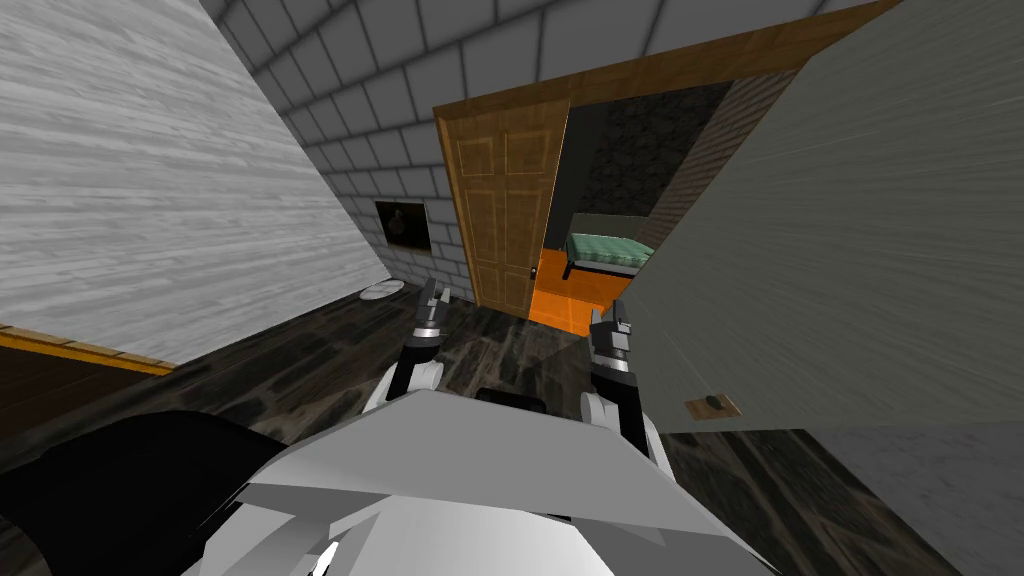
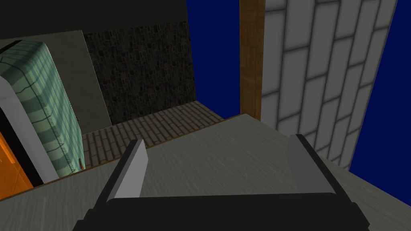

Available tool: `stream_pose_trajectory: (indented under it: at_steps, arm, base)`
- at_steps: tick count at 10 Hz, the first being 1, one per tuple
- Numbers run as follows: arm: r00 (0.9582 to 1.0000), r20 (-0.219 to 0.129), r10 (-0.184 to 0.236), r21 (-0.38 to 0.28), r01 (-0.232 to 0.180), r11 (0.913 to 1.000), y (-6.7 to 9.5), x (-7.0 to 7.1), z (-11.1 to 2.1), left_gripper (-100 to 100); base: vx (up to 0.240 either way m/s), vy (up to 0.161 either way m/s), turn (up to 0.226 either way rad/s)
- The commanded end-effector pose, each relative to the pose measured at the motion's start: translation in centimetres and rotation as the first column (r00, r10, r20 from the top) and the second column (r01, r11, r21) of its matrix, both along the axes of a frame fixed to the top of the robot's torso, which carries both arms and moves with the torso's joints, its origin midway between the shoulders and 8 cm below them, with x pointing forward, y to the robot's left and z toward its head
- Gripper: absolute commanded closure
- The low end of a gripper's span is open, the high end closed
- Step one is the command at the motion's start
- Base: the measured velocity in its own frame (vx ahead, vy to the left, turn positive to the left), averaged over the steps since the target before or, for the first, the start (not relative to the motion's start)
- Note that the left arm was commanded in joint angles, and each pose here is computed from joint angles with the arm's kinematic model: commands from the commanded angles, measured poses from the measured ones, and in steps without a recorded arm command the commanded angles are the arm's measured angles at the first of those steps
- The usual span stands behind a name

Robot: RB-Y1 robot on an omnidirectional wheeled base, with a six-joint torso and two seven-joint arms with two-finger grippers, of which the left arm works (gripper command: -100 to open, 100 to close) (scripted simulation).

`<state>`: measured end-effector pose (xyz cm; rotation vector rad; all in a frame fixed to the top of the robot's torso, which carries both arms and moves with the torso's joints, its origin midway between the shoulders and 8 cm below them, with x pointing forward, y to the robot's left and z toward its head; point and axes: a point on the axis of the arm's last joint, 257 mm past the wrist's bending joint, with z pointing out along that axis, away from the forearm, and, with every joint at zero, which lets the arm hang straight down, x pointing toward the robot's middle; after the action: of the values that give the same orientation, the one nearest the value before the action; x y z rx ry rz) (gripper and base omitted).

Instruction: Pull the door open

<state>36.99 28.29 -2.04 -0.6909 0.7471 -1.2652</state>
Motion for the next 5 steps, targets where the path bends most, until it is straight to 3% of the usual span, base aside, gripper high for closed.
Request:
stream_pose_trajectory:
  at_steps: [1,5]
  arm:
    - [0.9999,-0.014,-0.005,-0.003,0.005,1.0000,0.0,0.4,-1.1,-100]
    - [0.9980,-0.060,-0.019,-0.013,0.018,0.9998,0.2,1.6,-4.0,-100]
  base:
    - [0.095,-0.056,-0.041]
    - [0.124,-0.046,-0.053]
